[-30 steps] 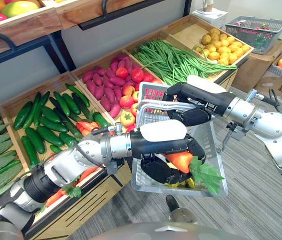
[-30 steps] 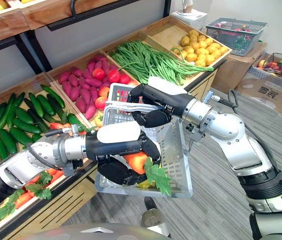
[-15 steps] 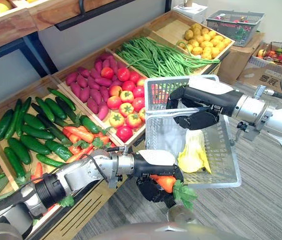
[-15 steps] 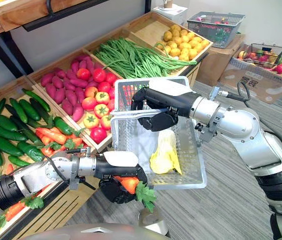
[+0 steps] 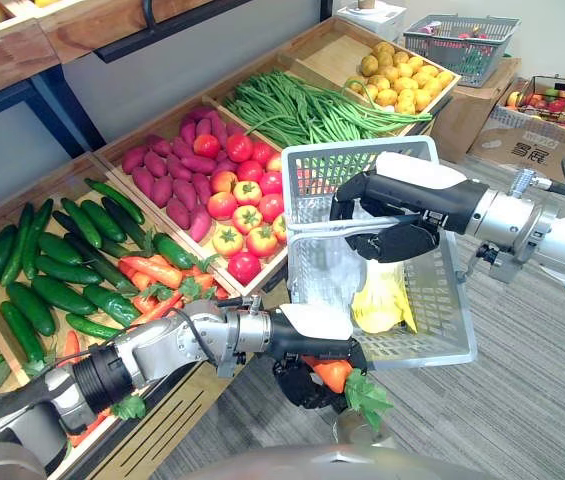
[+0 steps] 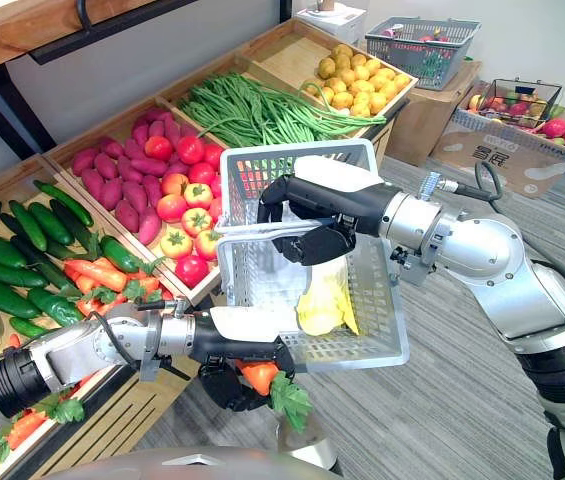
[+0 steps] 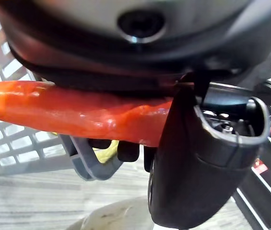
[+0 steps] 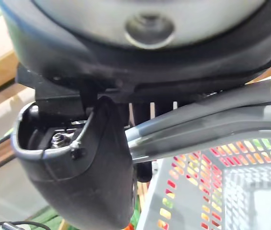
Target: Pick vegetable in the basket
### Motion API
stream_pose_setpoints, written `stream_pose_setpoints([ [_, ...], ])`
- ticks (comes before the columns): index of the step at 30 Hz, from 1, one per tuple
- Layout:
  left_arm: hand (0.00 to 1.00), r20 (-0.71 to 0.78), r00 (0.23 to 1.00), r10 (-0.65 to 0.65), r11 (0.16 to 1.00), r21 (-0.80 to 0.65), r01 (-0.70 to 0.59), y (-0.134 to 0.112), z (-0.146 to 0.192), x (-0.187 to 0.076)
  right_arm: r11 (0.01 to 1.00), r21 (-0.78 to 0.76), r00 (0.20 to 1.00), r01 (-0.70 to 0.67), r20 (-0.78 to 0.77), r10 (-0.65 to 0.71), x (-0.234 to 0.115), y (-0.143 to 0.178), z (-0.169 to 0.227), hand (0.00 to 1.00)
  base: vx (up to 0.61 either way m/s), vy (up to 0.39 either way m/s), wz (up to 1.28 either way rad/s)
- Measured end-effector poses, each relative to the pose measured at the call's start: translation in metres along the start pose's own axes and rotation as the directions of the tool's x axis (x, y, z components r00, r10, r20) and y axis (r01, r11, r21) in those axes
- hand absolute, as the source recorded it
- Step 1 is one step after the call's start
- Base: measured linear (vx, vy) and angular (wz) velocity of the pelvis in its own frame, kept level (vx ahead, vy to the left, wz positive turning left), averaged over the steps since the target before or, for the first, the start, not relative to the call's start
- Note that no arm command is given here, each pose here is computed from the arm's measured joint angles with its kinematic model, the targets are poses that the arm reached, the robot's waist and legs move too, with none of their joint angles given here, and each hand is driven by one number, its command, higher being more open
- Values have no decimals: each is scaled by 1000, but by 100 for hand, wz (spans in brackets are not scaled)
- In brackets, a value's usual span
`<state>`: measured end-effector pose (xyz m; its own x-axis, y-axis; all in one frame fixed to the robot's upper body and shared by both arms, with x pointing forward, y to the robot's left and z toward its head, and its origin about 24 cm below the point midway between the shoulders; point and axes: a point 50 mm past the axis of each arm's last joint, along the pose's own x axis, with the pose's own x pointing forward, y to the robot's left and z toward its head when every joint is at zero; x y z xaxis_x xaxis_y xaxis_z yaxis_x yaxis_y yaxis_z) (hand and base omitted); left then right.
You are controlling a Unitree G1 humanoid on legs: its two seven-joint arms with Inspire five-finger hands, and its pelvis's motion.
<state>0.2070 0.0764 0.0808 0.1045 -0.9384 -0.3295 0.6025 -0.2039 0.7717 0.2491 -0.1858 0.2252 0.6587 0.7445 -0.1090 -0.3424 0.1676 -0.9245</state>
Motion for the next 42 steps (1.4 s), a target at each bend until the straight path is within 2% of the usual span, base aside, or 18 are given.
stream_pose_setpoints([
  [3,0,3,999,37,995,88,-37,19,2,2,1000,1,1000,3,2,-3,0,-1,0,0,-24,-59,6],
  [5,0,21,996,89,978,187,-92,41,7,6,1000,20,1000,10,15,-11,0,-1,1,0,-27,-57,9],
  [9,0,65,983,173,934,305,-184,64,16,10,999,50,1000,17,24,-19,0,-2,1,0,-19,-56,5],
  [13,0,62,984,165,915,364,-176,68,18,10,998,62,998,28,57,-31,0,-3,7,0,-18,-46,2],
  [25,0,95,983,160,909,373,-184,69,22,12,996,78,995,38,86,-45,2,-2,11,0,-26,-51,1],
  [26,100,94,983,160,909,374,-184,69,22,12,996,81,995,39,88,-46,2,-2,11,0,-5,-45,0],
  [42,100,91,983,161,916,358,-183,70,21,11,998,51,991,46,122,-52,3,-8,20,0,-4,-16,1],
])
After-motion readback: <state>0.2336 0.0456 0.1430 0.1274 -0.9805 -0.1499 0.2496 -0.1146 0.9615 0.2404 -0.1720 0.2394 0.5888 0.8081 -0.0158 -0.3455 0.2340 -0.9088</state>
